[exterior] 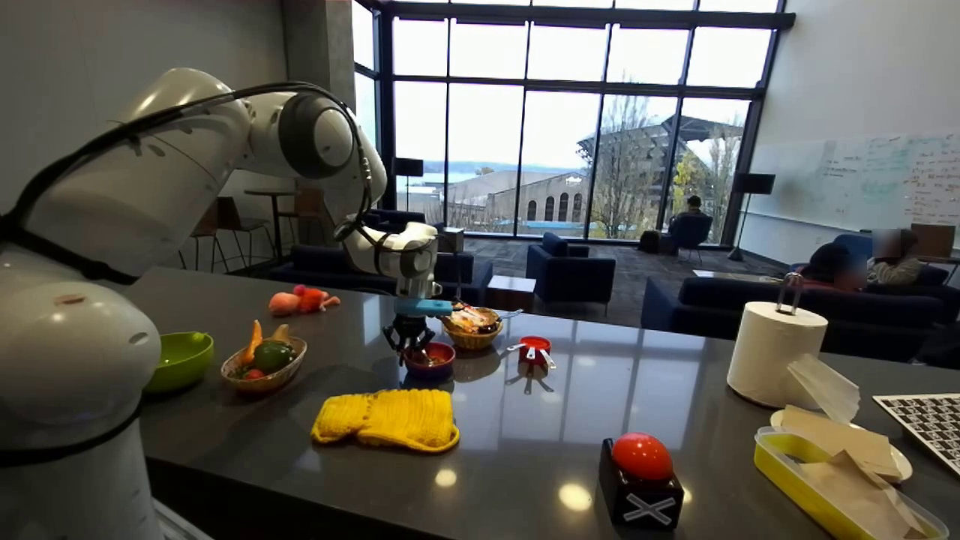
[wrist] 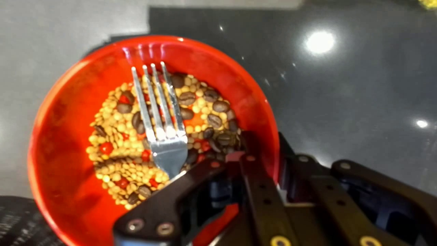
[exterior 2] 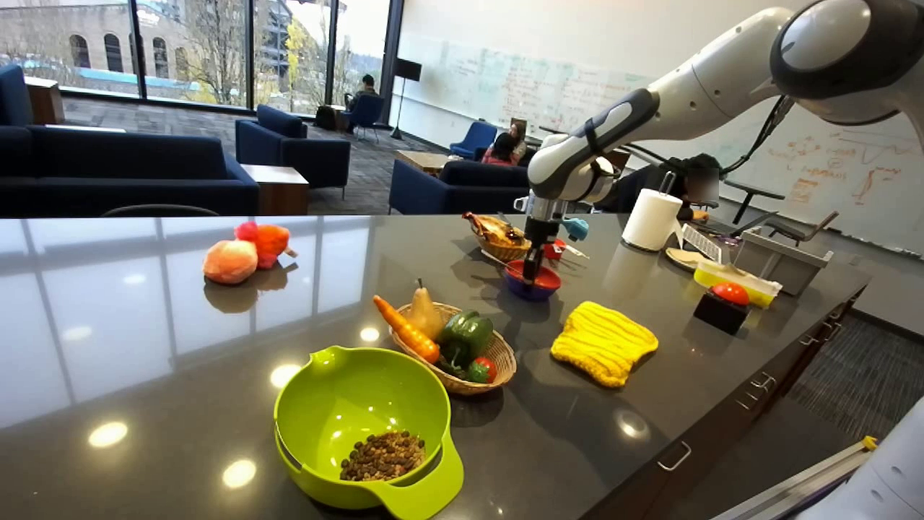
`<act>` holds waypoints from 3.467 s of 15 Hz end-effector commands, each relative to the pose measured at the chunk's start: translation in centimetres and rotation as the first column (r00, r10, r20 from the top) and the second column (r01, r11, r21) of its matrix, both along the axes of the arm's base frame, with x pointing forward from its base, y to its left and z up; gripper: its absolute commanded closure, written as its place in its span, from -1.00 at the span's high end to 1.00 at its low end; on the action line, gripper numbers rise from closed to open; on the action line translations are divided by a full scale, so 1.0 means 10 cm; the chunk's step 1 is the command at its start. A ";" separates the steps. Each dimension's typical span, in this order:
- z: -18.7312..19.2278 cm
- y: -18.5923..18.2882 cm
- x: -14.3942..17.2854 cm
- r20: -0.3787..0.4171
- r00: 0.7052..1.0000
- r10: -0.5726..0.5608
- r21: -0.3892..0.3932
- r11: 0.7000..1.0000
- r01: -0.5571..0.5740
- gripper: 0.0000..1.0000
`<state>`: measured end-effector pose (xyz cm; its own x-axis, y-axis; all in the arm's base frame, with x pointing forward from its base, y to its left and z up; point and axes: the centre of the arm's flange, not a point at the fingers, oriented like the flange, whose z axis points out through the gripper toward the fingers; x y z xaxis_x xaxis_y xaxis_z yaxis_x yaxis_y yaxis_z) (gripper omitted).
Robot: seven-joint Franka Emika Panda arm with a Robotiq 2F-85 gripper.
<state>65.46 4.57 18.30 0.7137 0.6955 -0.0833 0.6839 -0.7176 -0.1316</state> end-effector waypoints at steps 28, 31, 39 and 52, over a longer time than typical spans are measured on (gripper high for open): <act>-0.06 1.95 -0.14 0.098 0.971 0.220 -0.068 0.974 -0.214 -0.12; 0.01 1.78 -0.17 0.079 0.980 0.184 -0.069 0.981 -0.179 0.26; 0.44 1.53 -0.18 0.124 0.984 0.125 -0.069 0.991 -0.117 1.00; 1.38 1.14 -0.62 0.121 0.990 -0.067 -0.098 0.992 0.080 1.00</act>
<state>61.84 18.28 29.71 0.7257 0.6856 -0.0570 0.6876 -0.7256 0.0273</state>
